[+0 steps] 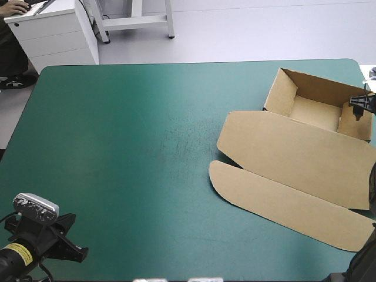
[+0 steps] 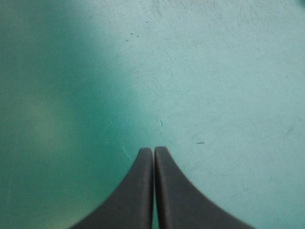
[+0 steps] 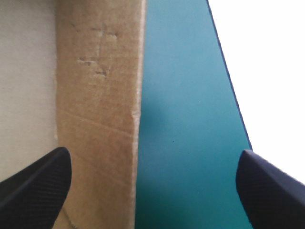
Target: Fold the box
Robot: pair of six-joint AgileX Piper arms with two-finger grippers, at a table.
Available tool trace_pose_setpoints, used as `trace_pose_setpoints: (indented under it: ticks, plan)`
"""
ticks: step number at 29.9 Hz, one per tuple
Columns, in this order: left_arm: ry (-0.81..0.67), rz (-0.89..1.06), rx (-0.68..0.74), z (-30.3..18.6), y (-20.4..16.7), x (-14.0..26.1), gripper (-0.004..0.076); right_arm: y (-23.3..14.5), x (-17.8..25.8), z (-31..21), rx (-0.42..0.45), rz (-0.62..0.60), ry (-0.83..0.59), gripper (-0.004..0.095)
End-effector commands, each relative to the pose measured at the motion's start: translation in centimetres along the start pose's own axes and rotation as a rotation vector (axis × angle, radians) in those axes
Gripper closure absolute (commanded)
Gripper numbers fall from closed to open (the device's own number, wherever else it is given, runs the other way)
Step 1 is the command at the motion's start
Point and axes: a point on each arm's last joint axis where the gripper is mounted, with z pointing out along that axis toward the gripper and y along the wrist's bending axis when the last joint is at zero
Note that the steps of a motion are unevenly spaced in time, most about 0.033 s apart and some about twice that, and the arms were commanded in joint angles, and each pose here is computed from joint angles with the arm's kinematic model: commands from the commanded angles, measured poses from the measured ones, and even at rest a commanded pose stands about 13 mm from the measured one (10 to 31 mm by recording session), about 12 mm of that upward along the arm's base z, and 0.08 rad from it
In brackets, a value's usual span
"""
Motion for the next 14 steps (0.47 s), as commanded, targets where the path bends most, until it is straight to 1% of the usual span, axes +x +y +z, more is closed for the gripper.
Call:
trace_pose_setpoints:
  ticks: [1,2,4,5,6,7,9,10,12,13,14]
  plan:
    - [-0.062,0.006,0.004,-0.3,0.0,-1.0,0.0734,-0.8,0.8,-8.1,-0.02,0.042,-0.173,0.0062]
    - [-0.062,0.006,0.004,-0.3,0.0,-1.0,0.0734,-0.5,1.1,-9.6,-0.057,0.053,-0.206,0.0083]
    - [-0.062,0.006,0.004,-0.3,0.0,-1.0,0.0734,-0.3,1.8,-12.3,-0.106,0.068,-0.267,0.0125]
    - [-0.062,0.006,0.004,-0.3,0.0,-1.0,0.0734,-0.1,2.3,-13.7,-0.139,0.075,-0.3,0.017]
    - [-0.062,0.006,0.004,-0.3,0.0,-1.0,0.0734,0.1,2.9,-15.2,-0.173,0.074,-0.333,0.0239]
    - [-0.062,0.006,0.004,-0.3,0.0,-1.0,0.0734,0.5,3.3,-16.2,-0.207,0.064,-0.356,0.0332]
    - [-0.062,0.006,0.004,-0.3,0.0,-1.0,0.0734,1.3,4.7,-18.5,-0.252,0.037,-0.402,0.0574]
    - [-0.062,0.006,0.004,-0.3,0.0,-1.0,0.0734,1.7,5.3,-19.2,-0.265,0.014,-0.414,0.0679]
    - [-0.062,0.006,0.004,-0.3,0.0,-1.0,0.0734,2.8,7.0,-20.8,-0.288,-0.032,-0.436,0.0935]
    - [-0.062,0.006,0.004,-0.3,0.0,-1.0,0.0734,3.4,7.9,-21.3,-0.302,-0.052,-0.435,0.0911]
    - [-0.064,0.007,0.002,-0.3,0.0,-1.1,0.0734,4.1,8.8,-21.6,-0.317,-0.075,-0.431,0.0908]
